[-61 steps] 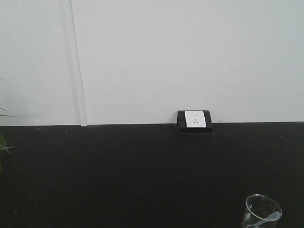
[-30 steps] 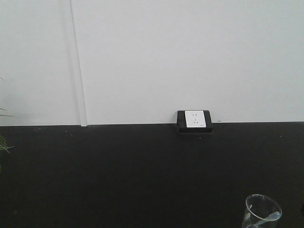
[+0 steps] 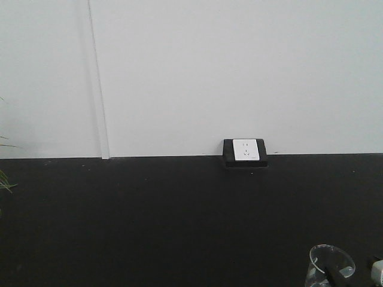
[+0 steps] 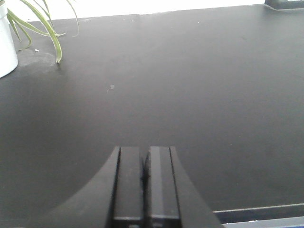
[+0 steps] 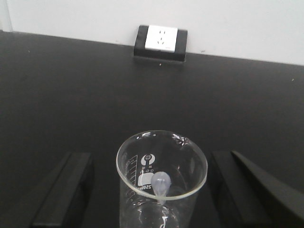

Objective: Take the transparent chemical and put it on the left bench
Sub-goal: 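Close the right gripper on the pipette and lift it out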

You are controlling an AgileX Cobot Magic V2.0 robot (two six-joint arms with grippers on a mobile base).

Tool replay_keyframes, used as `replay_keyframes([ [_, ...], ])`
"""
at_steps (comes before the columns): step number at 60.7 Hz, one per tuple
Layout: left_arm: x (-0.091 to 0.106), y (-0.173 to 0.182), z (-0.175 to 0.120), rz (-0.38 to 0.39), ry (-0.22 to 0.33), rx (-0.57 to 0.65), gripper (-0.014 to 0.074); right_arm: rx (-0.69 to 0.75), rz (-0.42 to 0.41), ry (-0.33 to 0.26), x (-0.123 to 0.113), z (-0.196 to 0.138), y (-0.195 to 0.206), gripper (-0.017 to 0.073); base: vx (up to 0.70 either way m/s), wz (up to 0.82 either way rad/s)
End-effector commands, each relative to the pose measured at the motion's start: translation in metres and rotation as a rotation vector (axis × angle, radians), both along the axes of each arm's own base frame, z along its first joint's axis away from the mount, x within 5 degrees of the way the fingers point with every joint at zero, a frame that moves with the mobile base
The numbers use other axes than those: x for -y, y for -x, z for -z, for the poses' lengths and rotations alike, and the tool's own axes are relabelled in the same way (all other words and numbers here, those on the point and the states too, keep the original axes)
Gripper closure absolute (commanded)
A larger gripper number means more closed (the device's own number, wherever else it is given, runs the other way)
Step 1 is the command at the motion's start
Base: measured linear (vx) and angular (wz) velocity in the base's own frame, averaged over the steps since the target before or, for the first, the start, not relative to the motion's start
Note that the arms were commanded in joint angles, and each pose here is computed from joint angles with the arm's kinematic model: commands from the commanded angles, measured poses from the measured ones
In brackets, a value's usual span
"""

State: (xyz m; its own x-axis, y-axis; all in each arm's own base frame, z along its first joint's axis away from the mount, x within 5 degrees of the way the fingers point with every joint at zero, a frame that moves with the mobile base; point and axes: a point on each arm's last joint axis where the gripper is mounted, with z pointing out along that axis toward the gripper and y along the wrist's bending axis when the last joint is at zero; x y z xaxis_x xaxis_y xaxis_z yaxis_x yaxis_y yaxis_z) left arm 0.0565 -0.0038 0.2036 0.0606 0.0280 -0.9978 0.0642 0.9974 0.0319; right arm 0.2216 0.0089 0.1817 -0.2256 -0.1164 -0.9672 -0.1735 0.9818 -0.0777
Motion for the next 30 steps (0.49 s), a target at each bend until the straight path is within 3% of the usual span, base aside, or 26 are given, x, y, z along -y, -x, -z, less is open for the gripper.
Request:
replay_keyframes([
  [1,0.0,0.001,-0.003,0.001,0.014,0.081,0.0597,0.116,-0.012,-0.017,0.0,-0.012,-0.014,0.0001,0.0,0.0],
  [18,0.0,0.001,-0.003,0.001,0.014,0.081,0.0597,0.105,-0.022,-0.041,-0.001,0.006,-0.026,0.0039,0.0,0.0],
  [30,0.0,0.001,-0.003,0.001,0.014,0.081,0.0597,0.159,-0.029,-0.054,-0.002,0.003,-0.027,0.0152,0.0,0.0],
])
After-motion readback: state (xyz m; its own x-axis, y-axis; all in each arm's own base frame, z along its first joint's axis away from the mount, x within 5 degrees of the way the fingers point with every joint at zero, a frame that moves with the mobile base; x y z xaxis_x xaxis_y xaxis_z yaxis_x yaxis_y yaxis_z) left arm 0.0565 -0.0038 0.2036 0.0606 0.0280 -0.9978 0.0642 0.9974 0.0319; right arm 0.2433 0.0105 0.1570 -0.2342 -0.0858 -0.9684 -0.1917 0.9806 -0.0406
